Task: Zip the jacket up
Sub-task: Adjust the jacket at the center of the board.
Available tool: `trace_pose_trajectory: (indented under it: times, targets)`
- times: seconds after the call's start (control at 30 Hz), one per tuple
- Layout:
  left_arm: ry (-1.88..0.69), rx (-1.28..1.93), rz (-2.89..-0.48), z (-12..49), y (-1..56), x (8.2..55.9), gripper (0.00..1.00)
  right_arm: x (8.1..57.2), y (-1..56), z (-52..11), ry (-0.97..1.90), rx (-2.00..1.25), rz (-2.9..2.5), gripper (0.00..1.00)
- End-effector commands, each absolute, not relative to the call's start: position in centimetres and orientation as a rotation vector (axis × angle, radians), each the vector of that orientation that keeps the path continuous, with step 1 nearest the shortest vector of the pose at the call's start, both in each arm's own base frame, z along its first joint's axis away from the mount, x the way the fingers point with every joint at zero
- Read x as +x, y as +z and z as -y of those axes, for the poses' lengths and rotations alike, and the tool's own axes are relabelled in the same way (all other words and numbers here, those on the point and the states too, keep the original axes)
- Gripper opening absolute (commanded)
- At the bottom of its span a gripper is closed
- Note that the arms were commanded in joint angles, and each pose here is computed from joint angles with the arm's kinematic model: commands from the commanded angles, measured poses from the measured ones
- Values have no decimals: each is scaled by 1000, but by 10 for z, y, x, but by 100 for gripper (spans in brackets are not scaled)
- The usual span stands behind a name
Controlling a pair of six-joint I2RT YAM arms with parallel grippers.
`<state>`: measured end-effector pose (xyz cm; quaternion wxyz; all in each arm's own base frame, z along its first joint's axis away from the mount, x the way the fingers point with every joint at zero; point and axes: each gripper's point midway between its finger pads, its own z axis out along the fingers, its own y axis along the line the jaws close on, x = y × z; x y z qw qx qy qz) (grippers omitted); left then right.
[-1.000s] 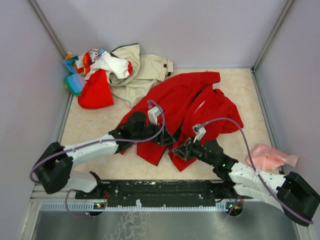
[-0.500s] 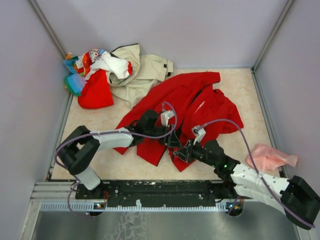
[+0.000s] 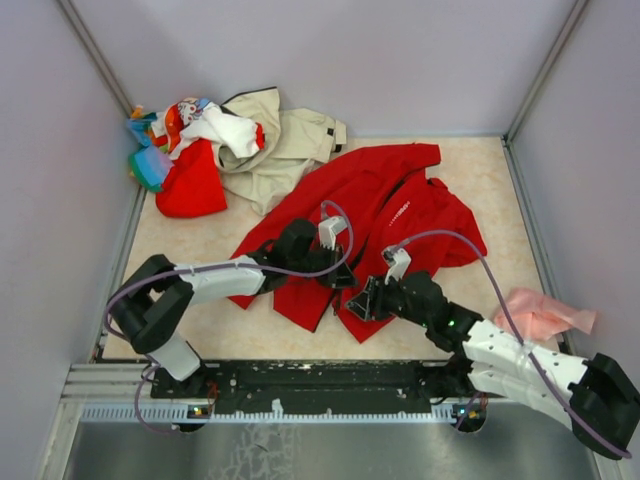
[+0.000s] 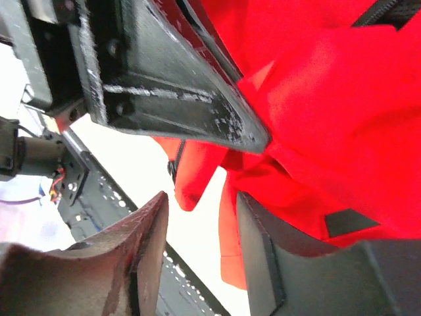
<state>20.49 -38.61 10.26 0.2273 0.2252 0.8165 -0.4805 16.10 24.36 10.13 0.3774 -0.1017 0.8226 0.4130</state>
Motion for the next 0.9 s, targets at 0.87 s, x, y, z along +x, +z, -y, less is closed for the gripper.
trace_pose_trajectory:
  times: [0.87]
  targets:
    - [-1048, 503, -2155, 351, 126, 245, 0, 274, 23, -81, 337, 633, -2385, 69]
